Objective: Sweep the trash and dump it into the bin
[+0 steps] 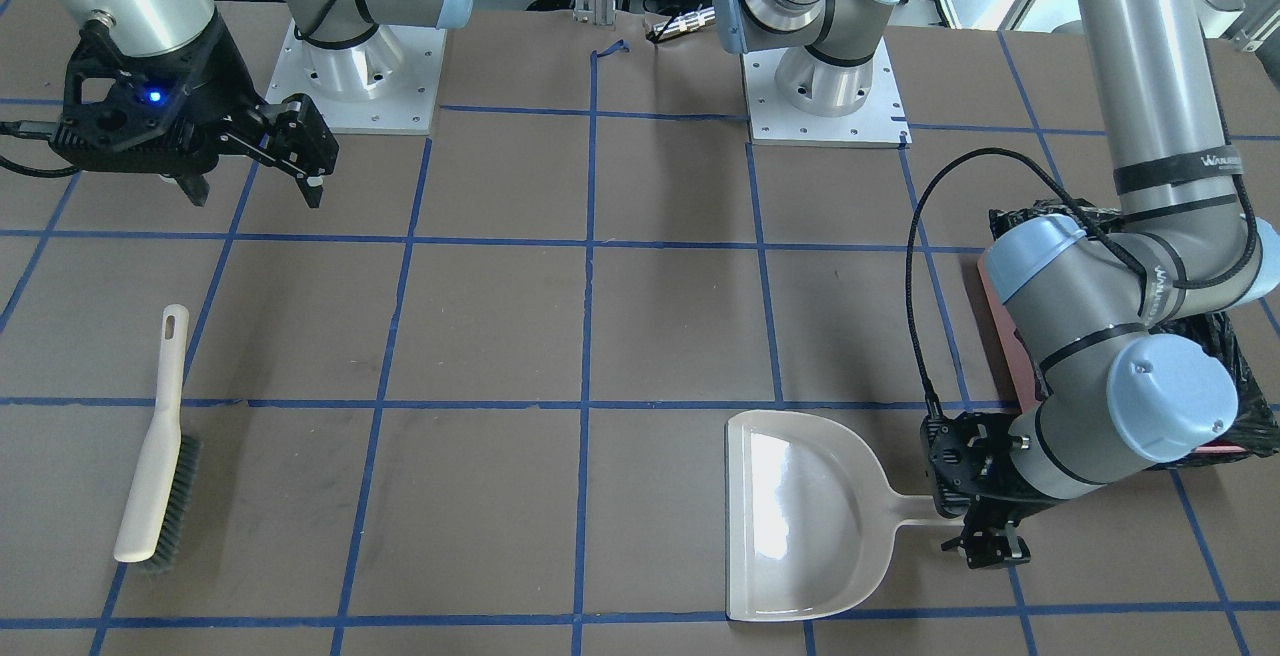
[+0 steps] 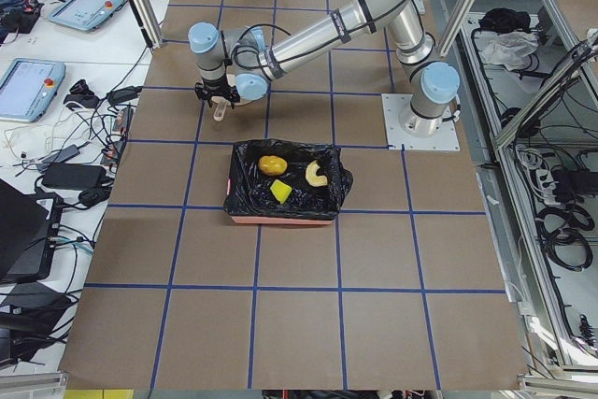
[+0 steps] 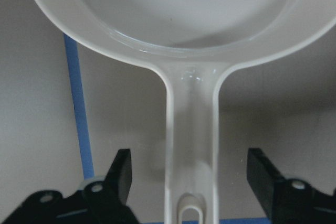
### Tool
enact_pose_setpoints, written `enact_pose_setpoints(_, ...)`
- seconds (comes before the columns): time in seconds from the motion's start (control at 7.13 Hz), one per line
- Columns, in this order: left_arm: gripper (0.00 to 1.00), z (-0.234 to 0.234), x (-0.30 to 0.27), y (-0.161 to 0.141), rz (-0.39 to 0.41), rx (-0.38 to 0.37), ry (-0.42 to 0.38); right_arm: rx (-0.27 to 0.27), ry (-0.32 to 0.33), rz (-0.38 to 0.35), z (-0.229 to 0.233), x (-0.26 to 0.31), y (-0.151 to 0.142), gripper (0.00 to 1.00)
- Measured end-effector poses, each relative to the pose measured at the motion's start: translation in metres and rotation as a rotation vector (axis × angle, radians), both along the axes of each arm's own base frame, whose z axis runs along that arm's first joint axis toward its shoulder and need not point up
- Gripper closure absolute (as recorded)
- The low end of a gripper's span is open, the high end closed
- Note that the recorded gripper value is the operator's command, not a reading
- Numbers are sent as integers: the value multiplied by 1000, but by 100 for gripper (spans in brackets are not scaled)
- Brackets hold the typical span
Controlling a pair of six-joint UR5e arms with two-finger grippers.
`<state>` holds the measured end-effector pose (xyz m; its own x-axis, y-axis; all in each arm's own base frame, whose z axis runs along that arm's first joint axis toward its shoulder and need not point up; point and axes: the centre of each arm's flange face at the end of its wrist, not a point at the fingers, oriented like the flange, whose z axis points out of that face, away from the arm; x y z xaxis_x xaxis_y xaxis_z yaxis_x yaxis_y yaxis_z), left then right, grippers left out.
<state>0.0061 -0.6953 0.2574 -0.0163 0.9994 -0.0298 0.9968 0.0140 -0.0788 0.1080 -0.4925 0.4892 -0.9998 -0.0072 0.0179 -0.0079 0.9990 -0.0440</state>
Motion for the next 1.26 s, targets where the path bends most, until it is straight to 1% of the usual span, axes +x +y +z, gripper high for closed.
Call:
enact_pose_setpoints(0.14,19,21,-8,5,68,-3,9,0,0,2,0,0,0,0)
enact_pose_setpoints(0.28,19,46,-18,13,163,-4,9,-1,0,2,0,0,0,0)
enact_pose_setpoints(0.56,19,104,-58,41,411,-4,-26,-2,0,3,0,0,0,0)
enact_pose_setpoints(0.7,18,131,-88,60,553,-4,-41,-2,0,3,0,0,0,0)
enact_pose_setpoints(0.84,11,154,-113,81,705,5,-42,-2,0,3,0,0,0,0)
enact_pose_setpoints(0.98,0,176,-126,101,857,21,-40,-2,0,3,0,0,0,0)
enact_pose_setpoints(1.26,0,216,-135,142,1188,50,-34,-2,-1,3,0,0,0,0)
